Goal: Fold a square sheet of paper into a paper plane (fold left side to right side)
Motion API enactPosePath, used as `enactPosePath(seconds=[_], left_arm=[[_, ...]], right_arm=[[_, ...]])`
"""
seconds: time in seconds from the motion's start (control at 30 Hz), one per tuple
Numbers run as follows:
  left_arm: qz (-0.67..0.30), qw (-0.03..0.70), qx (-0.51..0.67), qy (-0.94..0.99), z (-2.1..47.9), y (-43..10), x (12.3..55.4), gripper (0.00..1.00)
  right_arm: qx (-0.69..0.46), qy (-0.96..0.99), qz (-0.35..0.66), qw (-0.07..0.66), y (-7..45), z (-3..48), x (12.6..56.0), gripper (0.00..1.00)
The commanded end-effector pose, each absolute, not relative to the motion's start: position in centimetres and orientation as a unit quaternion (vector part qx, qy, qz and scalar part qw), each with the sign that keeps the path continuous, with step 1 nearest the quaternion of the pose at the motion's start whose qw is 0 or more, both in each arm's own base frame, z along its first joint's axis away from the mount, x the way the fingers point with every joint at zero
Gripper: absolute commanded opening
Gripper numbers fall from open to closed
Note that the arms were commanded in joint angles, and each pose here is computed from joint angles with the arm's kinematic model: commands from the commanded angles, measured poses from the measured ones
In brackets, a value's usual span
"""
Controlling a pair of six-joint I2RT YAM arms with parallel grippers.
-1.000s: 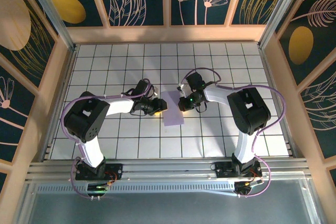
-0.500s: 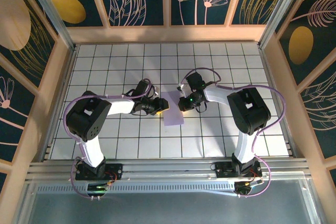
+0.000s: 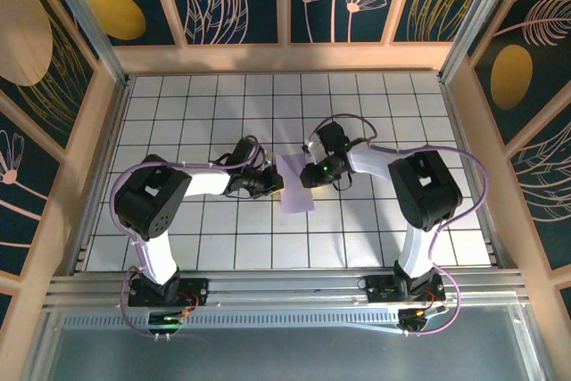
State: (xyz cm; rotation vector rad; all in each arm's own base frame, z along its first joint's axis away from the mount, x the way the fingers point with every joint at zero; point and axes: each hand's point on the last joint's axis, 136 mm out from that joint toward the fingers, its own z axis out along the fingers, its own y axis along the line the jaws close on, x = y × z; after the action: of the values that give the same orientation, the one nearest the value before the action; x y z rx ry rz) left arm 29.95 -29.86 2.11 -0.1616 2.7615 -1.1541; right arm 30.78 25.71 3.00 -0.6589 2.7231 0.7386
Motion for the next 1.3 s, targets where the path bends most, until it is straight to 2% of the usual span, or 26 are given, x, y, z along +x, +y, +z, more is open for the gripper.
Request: enactPosePath(seconds=[0.0,0.1,0.33,0.53,0.7,0.83,1.27], left_arm=[[-0.389,0.072,-0.055,0.917,2.0,-30.0,29.8,0.02],[-0.396,0.07,-0.057,0.914,2.2,-30.1,29.8,0.02],[-0.423,0.055,-0.056,0.903,2.4,-31.0,29.6,0.0],[-0.434,0.044,-0.047,0.899,2.5,-31.4,29.3,0.0],[-0.434,0.041,-0.043,0.899,2.5,-31.5,29.1,0.0],[-0.433,0.04,-0.043,0.899,2.4,-31.4,29.0,0.0],[-0.43,0.037,-0.037,0.901,2.4,-31.3,28.8,0.0]], right_arm=[[-0.222,0.924,0.253,0.184,25.2,6.8,32.0,0.38],[-0.221,0.919,0.239,0.222,24.2,8.6,31.8,0.49],[-0.271,0.89,0.209,0.301,24.6,11.6,27.1,0.6],[-0.341,0.854,0.176,0.351,26.9,11.3,20.8,0.65],[-0.406,0.819,0.131,0.384,28.0,10.0,17.9,0.66],[-0.446,0.801,0.081,0.391,28.4,8.8,17.7,0.67],[-0.5,0.775,0.031,0.385,30.9,6.2,18.6,0.67]])
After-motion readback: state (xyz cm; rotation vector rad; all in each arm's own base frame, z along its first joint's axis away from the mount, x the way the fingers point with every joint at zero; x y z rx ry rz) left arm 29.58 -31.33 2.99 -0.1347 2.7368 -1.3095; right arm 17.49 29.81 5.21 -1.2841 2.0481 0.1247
